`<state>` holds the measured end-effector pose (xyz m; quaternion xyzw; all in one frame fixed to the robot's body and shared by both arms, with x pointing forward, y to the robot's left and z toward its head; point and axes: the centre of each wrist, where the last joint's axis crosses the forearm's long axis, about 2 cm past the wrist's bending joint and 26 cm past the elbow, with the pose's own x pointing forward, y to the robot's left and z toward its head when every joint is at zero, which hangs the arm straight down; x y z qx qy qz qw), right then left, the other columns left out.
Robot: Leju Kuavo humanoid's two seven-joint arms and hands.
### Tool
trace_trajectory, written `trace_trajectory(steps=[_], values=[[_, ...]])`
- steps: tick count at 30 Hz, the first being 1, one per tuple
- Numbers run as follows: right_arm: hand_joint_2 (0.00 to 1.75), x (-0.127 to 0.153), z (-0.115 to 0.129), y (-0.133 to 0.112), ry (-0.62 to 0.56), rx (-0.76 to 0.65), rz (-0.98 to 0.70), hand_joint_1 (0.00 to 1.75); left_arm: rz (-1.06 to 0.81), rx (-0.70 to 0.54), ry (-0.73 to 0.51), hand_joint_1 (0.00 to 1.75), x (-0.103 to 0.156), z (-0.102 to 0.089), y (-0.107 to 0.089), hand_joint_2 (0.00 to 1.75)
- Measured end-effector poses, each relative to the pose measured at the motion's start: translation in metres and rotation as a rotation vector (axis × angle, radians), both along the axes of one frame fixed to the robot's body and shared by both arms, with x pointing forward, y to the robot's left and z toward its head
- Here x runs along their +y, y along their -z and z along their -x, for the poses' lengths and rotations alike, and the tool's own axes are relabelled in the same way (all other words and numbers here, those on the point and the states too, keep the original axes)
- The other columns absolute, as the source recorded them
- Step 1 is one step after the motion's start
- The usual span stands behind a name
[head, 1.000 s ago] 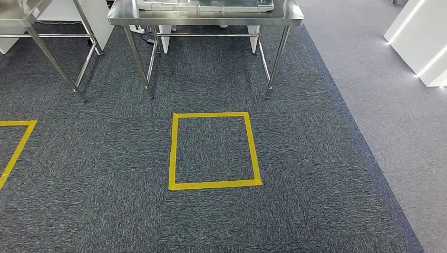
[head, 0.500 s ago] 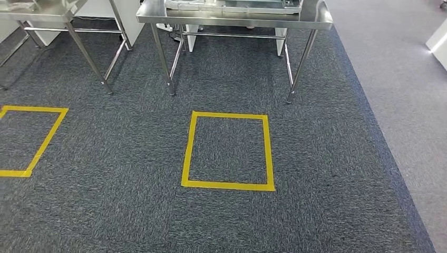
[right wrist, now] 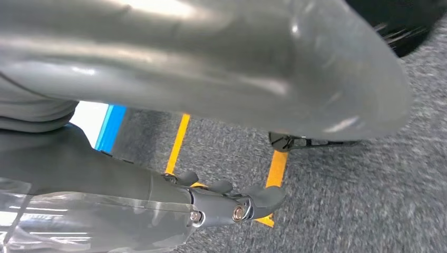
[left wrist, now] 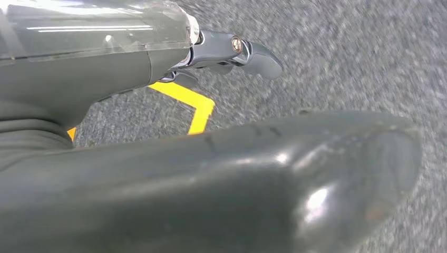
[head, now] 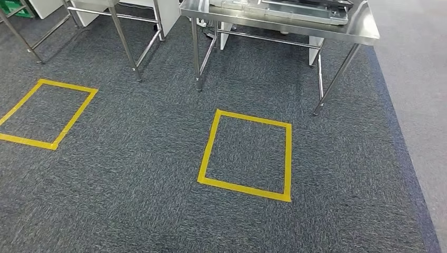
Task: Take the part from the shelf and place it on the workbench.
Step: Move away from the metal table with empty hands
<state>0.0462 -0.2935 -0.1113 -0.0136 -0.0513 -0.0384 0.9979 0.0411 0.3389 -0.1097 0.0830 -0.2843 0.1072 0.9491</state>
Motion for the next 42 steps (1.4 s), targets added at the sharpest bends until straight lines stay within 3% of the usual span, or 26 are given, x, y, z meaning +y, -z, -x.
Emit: trace_trajectory(steps=[12, 21, 26, 35, 42], values=[[0.00, 0.010, 0.001, 0.000, 0.054, -0.063, -0.008, 0.00, -0.020, 0.017, 0.067, 0.00, 0.011, 0.001, -0.001, 0.00], [0.00, 0.009, 0.002, 0.000, -0.013, -0.036, 0.001, 0.00, 0.024, -0.031, 0.053, 0.00, -0.003, -0.006, 0.000, 0.00], [0.00, -0.006, -0.001, 0.000, -0.049, -0.018, 0.038, 0.00, 0.067, -0.022, 0.050, 0.00, -0.023, -0.004, 0.001, 0.00], [0.00, -0.022, 0.014, 0.001, -0.051, 0.014, 0.064, 0.00, 0.088, -0.020, 0.068, 0.00, -0.050, -0.001, 0.002, 0.00], [0.00, -0.014, 0.005, 0.000, -0.143, -0.117, 0.033, 0.00, 0.062, -0.034, 0.047, 0.00, -0.044, 0.001, 0.002, 0.00]])
